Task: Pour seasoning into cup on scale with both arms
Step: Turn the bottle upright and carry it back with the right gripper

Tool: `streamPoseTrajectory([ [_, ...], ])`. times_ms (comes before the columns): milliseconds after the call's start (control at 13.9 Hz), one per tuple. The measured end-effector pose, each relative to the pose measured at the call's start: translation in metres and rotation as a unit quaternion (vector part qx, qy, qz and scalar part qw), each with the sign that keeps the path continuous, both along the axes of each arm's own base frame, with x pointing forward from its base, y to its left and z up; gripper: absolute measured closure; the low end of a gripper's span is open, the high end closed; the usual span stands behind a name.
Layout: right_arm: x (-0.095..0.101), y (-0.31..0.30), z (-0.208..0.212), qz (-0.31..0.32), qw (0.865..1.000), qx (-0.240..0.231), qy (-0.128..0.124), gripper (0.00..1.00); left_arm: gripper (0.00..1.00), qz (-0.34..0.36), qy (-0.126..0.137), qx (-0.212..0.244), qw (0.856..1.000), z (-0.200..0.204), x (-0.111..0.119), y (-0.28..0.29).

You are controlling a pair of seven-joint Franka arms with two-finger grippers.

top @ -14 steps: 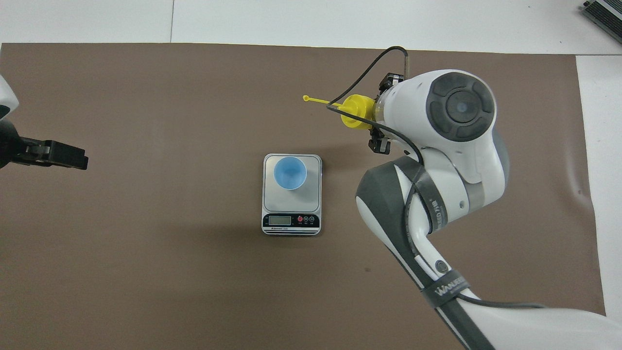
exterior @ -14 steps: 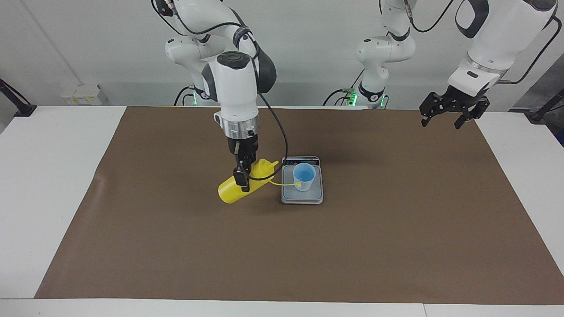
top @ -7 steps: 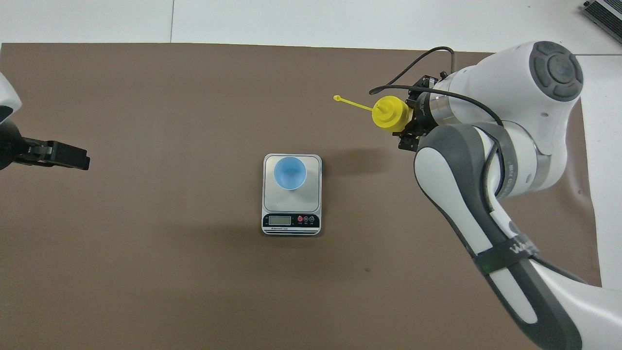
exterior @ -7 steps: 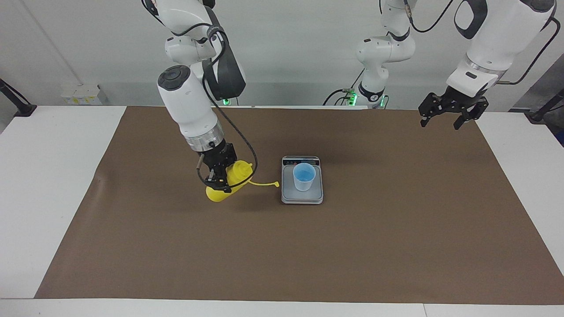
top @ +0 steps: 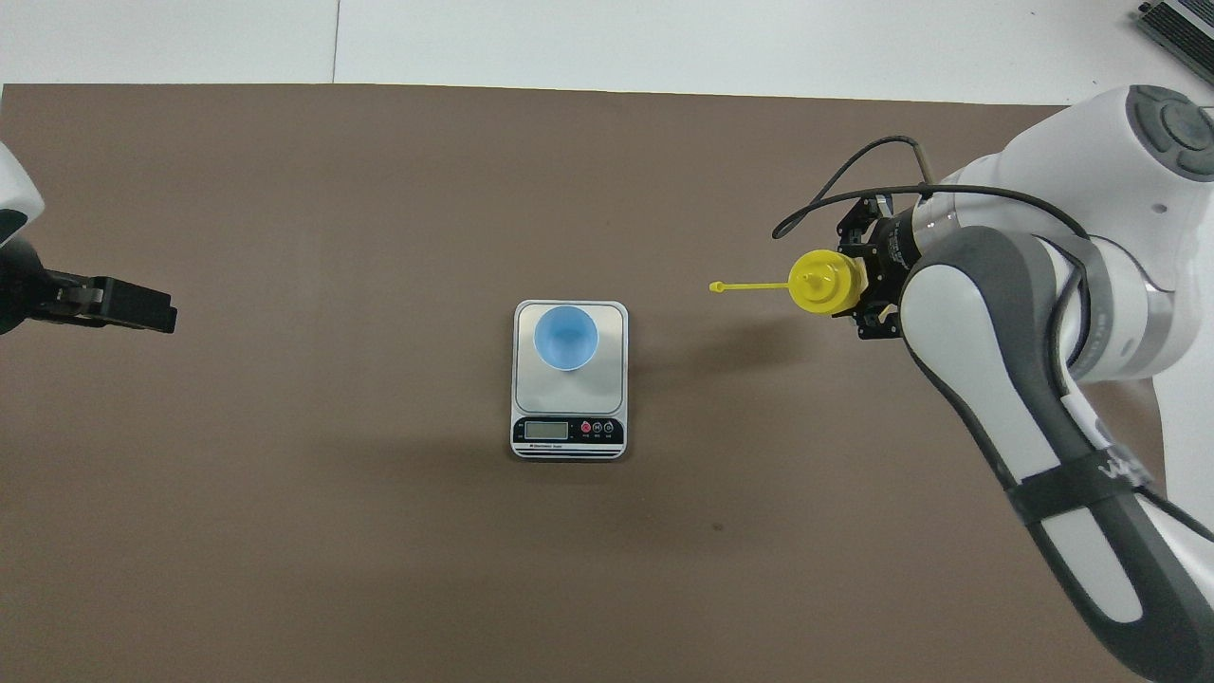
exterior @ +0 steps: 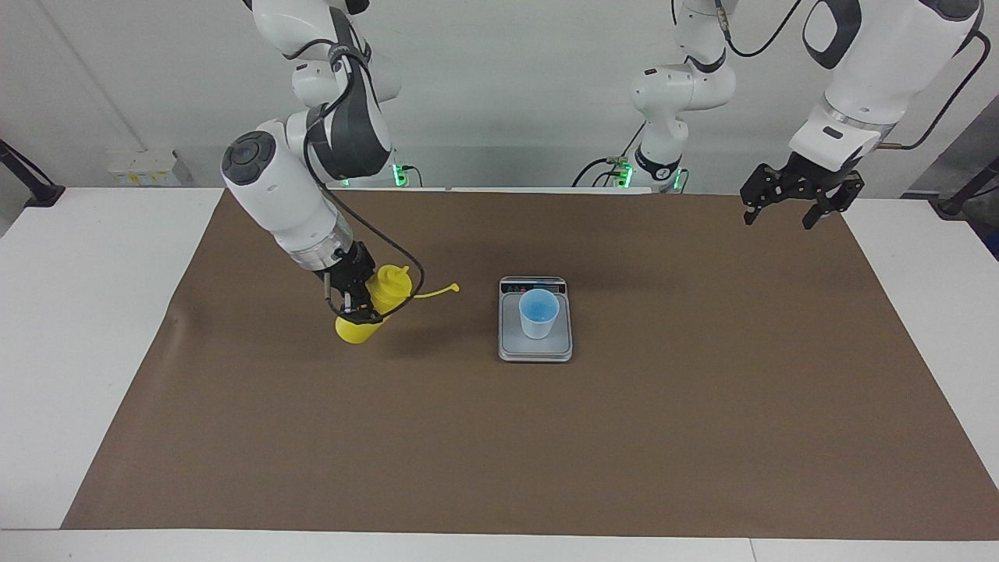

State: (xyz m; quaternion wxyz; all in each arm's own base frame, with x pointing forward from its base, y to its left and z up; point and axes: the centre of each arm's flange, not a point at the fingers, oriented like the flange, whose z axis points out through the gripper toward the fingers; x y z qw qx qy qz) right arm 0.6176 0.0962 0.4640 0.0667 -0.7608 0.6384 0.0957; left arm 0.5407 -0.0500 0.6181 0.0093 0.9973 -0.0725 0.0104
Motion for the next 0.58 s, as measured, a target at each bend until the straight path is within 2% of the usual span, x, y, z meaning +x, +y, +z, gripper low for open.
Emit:
streamPoseTrajectory([
  [144,-0.004,-0.018,-0.001,0.04,0.999,0.007,0.01,0.45,0.0,0.0,-0.001,0.0,1.0,0.0,0.0,0.0],
  [575,-0.017,-0.14,-0.019,0.066,0.991,0.112,0.016,0.45,0.0,0.0,-0.002,0.0,1.0,0.0,0.0,0.0],
])
